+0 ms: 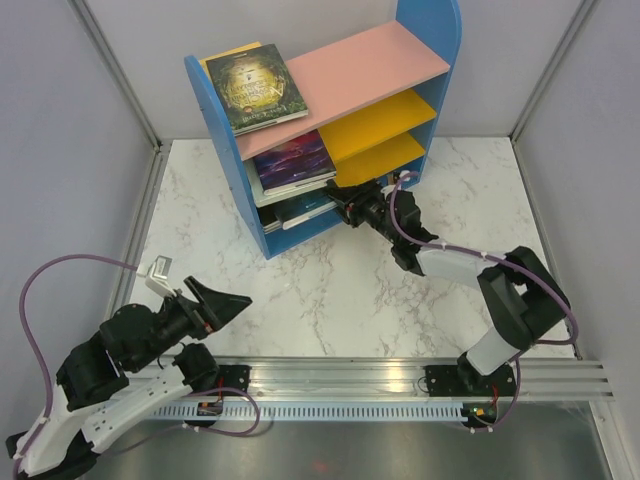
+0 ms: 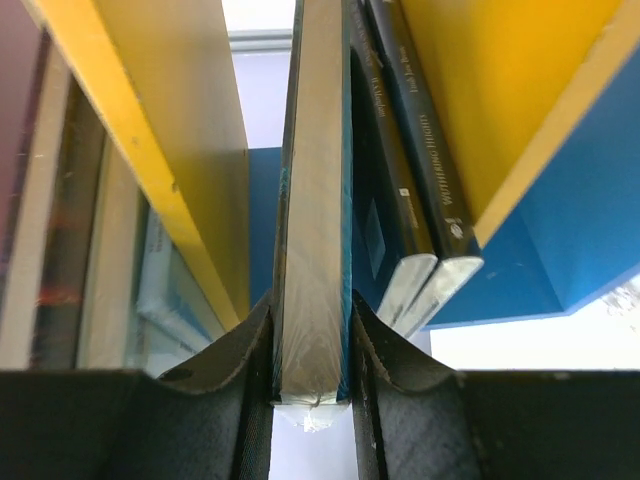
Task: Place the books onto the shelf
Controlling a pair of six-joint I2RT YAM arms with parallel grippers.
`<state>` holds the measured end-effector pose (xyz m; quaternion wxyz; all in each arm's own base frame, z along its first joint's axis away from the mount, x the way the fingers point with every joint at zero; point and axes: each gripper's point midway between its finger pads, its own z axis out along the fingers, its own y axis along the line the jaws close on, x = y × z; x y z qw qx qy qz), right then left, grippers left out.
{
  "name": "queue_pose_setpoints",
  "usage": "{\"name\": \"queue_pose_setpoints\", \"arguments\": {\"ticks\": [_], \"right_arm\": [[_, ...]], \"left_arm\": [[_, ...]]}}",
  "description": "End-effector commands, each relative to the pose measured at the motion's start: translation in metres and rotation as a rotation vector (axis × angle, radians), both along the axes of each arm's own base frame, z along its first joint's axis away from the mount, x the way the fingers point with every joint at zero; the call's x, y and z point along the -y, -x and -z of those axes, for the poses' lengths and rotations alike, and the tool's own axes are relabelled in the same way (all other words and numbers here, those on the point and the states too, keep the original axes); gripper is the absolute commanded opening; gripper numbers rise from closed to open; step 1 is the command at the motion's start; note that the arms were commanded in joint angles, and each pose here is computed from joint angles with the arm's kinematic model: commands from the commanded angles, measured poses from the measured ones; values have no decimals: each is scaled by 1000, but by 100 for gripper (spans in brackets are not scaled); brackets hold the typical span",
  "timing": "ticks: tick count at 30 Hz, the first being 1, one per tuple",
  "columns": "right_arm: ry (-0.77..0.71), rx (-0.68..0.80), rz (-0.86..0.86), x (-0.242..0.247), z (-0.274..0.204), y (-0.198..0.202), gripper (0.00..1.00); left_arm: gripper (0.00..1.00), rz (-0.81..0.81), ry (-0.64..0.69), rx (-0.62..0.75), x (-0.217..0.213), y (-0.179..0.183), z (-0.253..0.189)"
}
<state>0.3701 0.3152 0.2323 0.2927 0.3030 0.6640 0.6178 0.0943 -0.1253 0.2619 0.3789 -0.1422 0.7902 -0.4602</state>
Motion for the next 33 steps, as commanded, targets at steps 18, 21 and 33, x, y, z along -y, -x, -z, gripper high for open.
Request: {"name": "queue_pose_setpoints", "arguments": {"ticks": [18,21,33], "right_arm": [[81,121,-189,-97,-25,-2,38],[120,103,-195,-85,-17,12,72],[325,2,-314,-64,24,60,98]], "left_arm": [[100,-61,6,-16,-25,8,-1],[100,-70,1,-10,-28,8,-2],[100,-91,-32,-15,-29,3,3]]}}
